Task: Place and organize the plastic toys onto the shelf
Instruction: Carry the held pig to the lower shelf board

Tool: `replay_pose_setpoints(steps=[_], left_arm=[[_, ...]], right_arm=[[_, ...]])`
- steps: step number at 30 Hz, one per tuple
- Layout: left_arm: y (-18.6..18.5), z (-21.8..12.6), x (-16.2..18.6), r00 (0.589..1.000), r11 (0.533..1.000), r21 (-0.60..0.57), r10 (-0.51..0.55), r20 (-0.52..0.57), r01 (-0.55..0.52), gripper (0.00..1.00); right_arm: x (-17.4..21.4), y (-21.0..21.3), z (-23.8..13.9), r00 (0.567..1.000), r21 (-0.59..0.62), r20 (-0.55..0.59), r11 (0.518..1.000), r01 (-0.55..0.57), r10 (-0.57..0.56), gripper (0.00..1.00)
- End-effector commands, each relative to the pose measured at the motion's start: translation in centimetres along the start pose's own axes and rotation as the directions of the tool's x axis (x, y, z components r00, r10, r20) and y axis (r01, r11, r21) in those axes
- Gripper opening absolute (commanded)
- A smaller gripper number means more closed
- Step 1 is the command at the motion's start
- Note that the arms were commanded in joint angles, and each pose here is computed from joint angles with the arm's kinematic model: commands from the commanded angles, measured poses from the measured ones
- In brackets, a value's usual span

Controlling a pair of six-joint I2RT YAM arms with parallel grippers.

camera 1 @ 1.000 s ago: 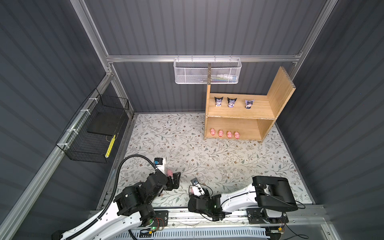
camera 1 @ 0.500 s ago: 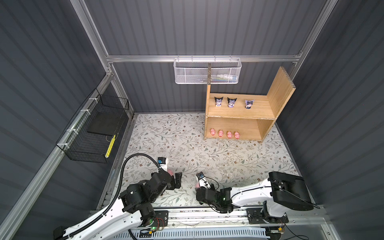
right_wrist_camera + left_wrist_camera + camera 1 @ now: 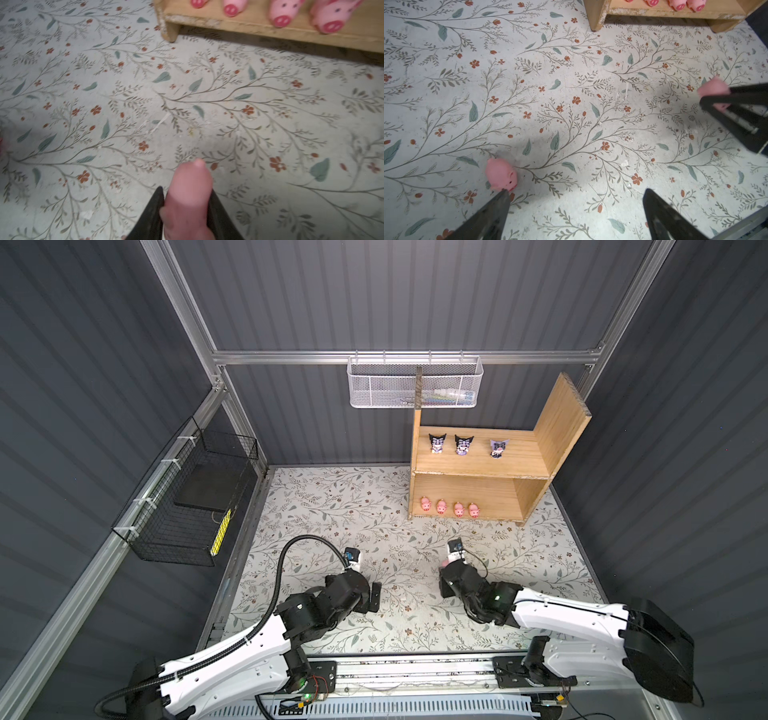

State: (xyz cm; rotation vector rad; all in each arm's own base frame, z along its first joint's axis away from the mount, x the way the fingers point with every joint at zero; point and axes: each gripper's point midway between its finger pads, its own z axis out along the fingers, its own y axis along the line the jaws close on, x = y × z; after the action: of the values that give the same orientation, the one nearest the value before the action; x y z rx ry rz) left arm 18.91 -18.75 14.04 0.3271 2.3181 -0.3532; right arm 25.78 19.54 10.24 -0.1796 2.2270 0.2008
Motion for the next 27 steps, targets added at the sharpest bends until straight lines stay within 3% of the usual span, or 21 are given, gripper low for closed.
replay_pose_setpoints(steps=[1, 6, 13, 27], left_arm=[[-2.8, -0.1, -3.6, 0.996, 0.996, 0.077, 0.042, 0.079, -0.048, 1.00], [-5.9, 1.1, -5.6, 0.993, 0.985, 0.137, 0.093, 0.072, -0.102, 1.00], [-9.0, 2.7, -7.7, 0.983, 0.964, 0.194, 0.168, 0.073, -0.179, 1.00], [-8.5, 2.6, -10.2, 0.967, 0.956, 0.179, 0.211, 0.141, -0.234, 1.00]], right_arm=[[0.0, -4.0, 0.4, 0.999, 0.072, -0.038, 0.997, 0.025, -0.022, 0.25], [-2.9, -8.2, 1.1, 0.997, 0.113, -0.008, 0.991, -0.071, 0.073, 0.25], [-5.8, -11.8, 3.8, 0.992, 0.181, -0.021, 0.976, -0.117, 0.123, 0.25], [-10.4, -16.4, 7.1, 0.992, 0.233, -0.038, 0.966, -0.109, 0.121, 0.25]])
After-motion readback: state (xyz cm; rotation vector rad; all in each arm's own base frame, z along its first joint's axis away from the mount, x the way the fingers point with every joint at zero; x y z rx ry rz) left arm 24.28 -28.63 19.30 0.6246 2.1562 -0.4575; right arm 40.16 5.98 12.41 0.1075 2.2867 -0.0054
